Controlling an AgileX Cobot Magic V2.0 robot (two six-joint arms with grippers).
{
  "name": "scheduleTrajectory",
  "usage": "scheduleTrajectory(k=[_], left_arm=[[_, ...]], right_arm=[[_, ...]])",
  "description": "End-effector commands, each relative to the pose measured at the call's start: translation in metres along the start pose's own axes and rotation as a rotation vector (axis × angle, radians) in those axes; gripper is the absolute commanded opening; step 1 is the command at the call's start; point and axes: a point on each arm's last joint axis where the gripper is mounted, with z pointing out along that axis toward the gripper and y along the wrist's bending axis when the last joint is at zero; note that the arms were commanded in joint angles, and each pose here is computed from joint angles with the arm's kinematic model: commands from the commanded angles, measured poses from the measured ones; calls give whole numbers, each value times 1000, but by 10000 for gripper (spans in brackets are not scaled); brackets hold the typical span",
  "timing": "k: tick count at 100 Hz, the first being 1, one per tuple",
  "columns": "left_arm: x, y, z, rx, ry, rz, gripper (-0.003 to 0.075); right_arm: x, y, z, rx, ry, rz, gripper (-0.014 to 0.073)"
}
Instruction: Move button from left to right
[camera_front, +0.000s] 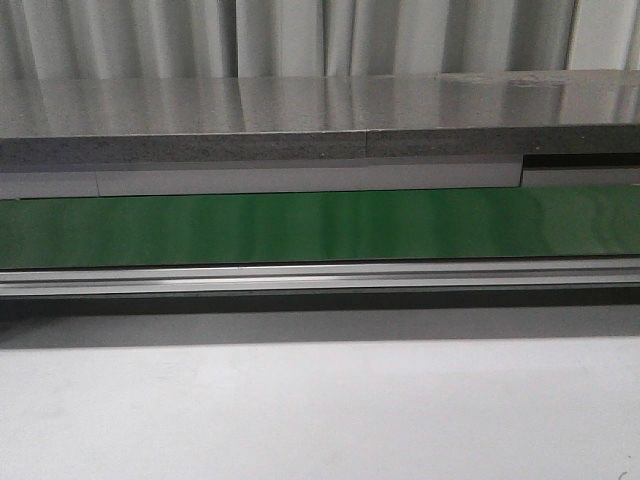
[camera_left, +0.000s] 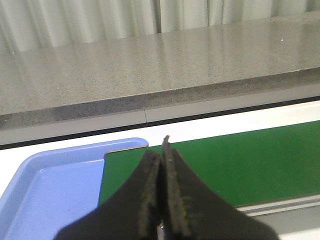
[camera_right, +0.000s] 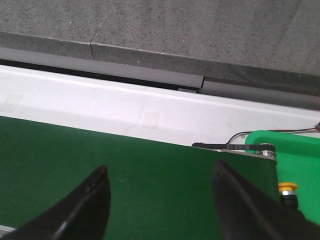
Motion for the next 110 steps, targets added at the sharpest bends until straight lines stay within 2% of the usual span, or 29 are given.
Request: scheduleTrajectory(k=[1,26,48,62,93,110], left_arm=[[-16,3,-1,-20,-98,-4,-20],[-16,3,-1,-20,-98,-4,-20],[-16,3,-1,-20,-98,-4,-20],[-16,3,-1,-20,-98,-4,-20],[-16,3,-1,-20,-98,-4,-20],[-16,3,-1,-20,-98,-4,-20]], right_arm=[[-2,1,-29,50,-162,10,456],[44,13,-82,53,-253,-3,455],[71,24,-116,25,-314,-14,444],[77,29,-131,10,-344,-29,316],[78,29,-134,10,-355,-31,-63],[78,29,-134,9,-354,-30,-68]])
